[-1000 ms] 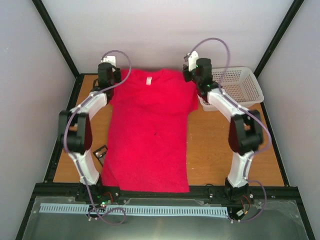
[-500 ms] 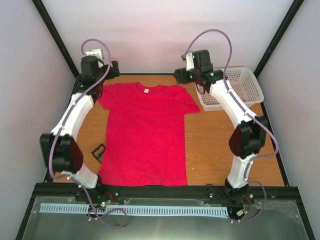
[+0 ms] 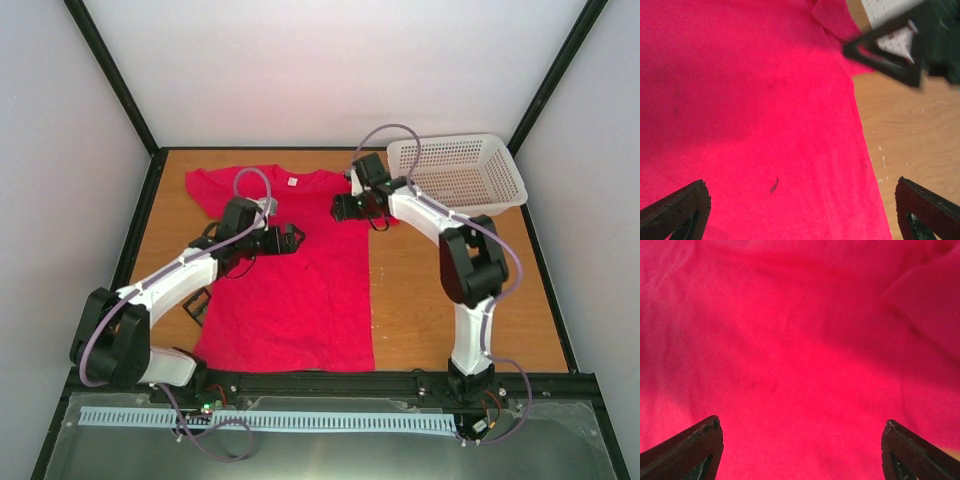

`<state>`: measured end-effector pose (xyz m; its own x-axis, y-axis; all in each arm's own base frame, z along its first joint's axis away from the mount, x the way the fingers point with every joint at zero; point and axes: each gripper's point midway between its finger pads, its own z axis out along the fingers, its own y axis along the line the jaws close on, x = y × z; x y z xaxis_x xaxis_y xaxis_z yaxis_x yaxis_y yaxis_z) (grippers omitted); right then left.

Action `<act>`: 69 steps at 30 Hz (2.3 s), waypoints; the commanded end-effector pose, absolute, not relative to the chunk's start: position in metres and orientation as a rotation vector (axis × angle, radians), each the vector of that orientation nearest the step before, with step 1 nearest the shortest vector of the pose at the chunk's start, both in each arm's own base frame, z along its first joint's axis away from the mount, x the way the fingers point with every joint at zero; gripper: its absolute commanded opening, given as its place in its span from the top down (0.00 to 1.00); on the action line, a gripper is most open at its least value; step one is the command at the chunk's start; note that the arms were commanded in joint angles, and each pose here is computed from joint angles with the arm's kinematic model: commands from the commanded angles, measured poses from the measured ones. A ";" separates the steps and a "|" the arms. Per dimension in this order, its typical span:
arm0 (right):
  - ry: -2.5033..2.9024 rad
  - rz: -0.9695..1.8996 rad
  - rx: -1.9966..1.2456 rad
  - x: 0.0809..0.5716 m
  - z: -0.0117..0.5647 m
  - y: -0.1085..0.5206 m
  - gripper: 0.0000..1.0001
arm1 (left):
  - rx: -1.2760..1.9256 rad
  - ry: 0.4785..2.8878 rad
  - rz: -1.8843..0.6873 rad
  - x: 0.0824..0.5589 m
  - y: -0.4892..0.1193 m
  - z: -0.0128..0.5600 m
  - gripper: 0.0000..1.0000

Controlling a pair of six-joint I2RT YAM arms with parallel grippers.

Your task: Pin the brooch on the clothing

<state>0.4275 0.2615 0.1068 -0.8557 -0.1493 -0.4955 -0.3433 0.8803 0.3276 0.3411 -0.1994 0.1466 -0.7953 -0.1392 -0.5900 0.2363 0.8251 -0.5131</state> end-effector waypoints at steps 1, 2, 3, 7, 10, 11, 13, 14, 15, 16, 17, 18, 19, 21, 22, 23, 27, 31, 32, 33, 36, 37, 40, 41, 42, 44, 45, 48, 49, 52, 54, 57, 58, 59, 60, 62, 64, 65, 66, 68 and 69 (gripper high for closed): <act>2.546 0.403 -0.395 0.478 0.093 0.264 0.20 | 0.039 2.298 -0.897 0.325 -0.220 0.166 0.00; 2.545 0.403 -0.404 0.486 0.089 0.269 0.26 | 0.038 2.300 -0.910 0.321 -0.222 0.163 0.00; 2.545 0.407 -0.415 0.494 0.083 0.274 0.36 | 0.034 2.305 -0.920 0.317 -0.222 0.159 0.00; 2.521 0.426 -0.465 0.523 0.068 0.292 0.46 | 0.032 2.333 -0.957 0.304 -0.227 0.145 0.00; 2.533 0.361 -0.454 0.546 0.051 0.290 0.51 | 0.033 2.348 -0.949 0.301 -0.225 0.141 0.00; 2.538 0.341 -0.440 0.555 0.046 0.286 0.53 | 0.032 2.351 -0.938 0.301 -0.224 0.140 0.00; 2.561 0.280 -0.382 0.570 0.036 0.269 0.56 | 0.032 2.356 -0.919 0.301 -0.222 0.140 0.00; 2.568 0.244 -0.346 0.577 0.031 0.258 0.56 | 0.031 2.354 -0.912 0.301 -0.220 0.140 0.00; 2.578 0.216 -0.323 0.582 0.024 0.248 0.55 | 0.028 2.352 -0.908 0.300 -0.219 0.140 0.00; 2.584 0.196 -0.301 0.587 0.016 0.238 0.54 | 0.026 2.350 -0.906 0.300 -0.219 0.140 0.00; 2.586 0.178 -0.285 0.592 0.012 0.228 0.54 | 0.024 2.350 -0.903 0.300 -0.218 0.140 0.00; 2.582 0.158 -0.270 0.598 0.009 0.219 0.53 | 0.025 2.348 -0.900 0.301 -0.218 0.141 0.00; 2.581 0.137 -0.263 0.604 0.006 0.210 0.51 | 0.025 2.349 -0.898 0.301 -0.218 0.142 0.00; 2.547 0.143 -0.293 0.616 0.009 0.207 0.47 | 0.038 2.344 -0.890 0.304 -0.219 0.147 0.00; 2.519 0.154 -0.332 0.621 0.012 0.211 0.44 | 0.047 2.341 -0.879 0.305 -0.219 0.150 0.00; 2.479 0.163 -0.364 0.628 0.016 0.215 0.41 | 0.050 2.338 -0.866 0.307 -0.218 0.153 0.00; 2.347 0.206 -0.417 0.644 0.066 0.230 0.29 | 0.044 2.331 -0.809 0.309 -0.211 0.163 0.00; 2.237 0.245 -0.463 0.630 0.147 0.256 0.14 | 0.027 2.306 -0.782 0.308 -0.204 0.172 0.00; 2.221 0.268 -0.486 0.620 0.165 0.266 0.10 | 0.022 2.305 -0.782 0.307 -0.203 0.173 0.00; 2.217 0.299 -0.510 0.608 0.180 0.276 0.07 | 0.018 2.305 -0.780 0.305 -0.202 0.174 0.00; 2.306 0.434 -0.509 0.557 0.207 0.295 0.02 | -0.009 2.303 -0.763 0.300 -0.195 0.176 0.00; 2.361 0.507 -0.498 0.536 0.206 0.301 0.01 | -0.020 2.297 -0.760 0.298 -0.192 0.177 0.00; 2.526 0.694 -0.475 0.467 0.183 0.312 0.00 | -0.037 2.282 -0.781 0.288 -0.187 0.180 0.00; 2.565 0.721 -0.485 0.442 0.172 0.314 0.00 | -0.041 2.280 -0.794 0.284 -0.186 0.181 0.00; 2.588 0.744 -0.483 0.419 0.167 0.315 0.00 | -0.047 2.284 -0.810 0.280 -0.186 0.180 0.00; 2.612 0.785 -0.494 0.376 0.161 0.313 0.00 | -0.052 2.286 -0.840 0.273 -0.186 0.182 0.00; 2.621 0.796 -0.480 0.358 0.160 0.308 0.00 | -0.059 2.288 -0.847 0.271 -0.185 0.182 0.00; 2.662 0.857 -0.441 0.303 0.143 0.294 0.00 | -0.084 2.272 -0.852 0.266 -0.181 0.189 0.00; 2.684 0.870 -0.446 0.285 0.136 0.291 0.00 | -0.092 2.261 -0.852 0.265 -0.179 0.191 0.00; 2.741 0.833 -0.456 0.248 0.113 0.282 0.00 | -0.106 2.226 -0.857 0.266 -0.177 0.199 0.00; 2.779 0.839 -0.440 0.234 0.096 0.276 0.00 | -0.110 2.228 -0.863 0.268 -0.178 0.198 0.00; 2.844 0.770 -0.392 0.221 0.069 0.260 0.00 | -0.115 2.254 -0.874 0.269 -0.182 0.193 0.00; 2.865 0.730 -0.376 0.218 0.060 0.252 0.00 | -0.117 2.256 -0.877 0.270 -0.183 0.192 0.00; 2.880 0.693 -0.361 0.216 0.053 0.246 0.00 | -0.119 2.257 -0.882 0.270 -0.183 0.191 0.00; 2.890 0.645 -0.342 0.216 0.047 0.240 0.00 | -0.120 2.258 -0.887 0.270 -0.184 0.190 0.00; 2.912 0.588 -0.305 0.212 0.035 0.229 0.00 | -0.121 2.258 -0.888 0.269 -0.184 0.189 0.00; 2.931 0.553 -0.266 0.208 0.024 0.220 0.00 | -0.120 2.261 -0.879 0.269 -0.183 0.188 0.00; 2.939 0.544 -0.247 0.206 0.018 0.216 0.00 | -0.120 2.263 -0.874 0.269 -0.182 0.187 0.00; 2.949 0.536 -0.215 0.204 0.013 0.210 0.00 | -0.122 2.264 -0.867 0.270 -0.182 0.187 0.00; 2.976 0.490 -0.134 0.201 0.002 0.196 0.00 | -0.119 2.263 -0.860 0.270 -0.181 0.188 0.00; 2.988 0.441 -0.085 0.200 -0.002 0.185 0.00 | -0.116 2.264 -0.856 0.270 -0.181 0.188 0.00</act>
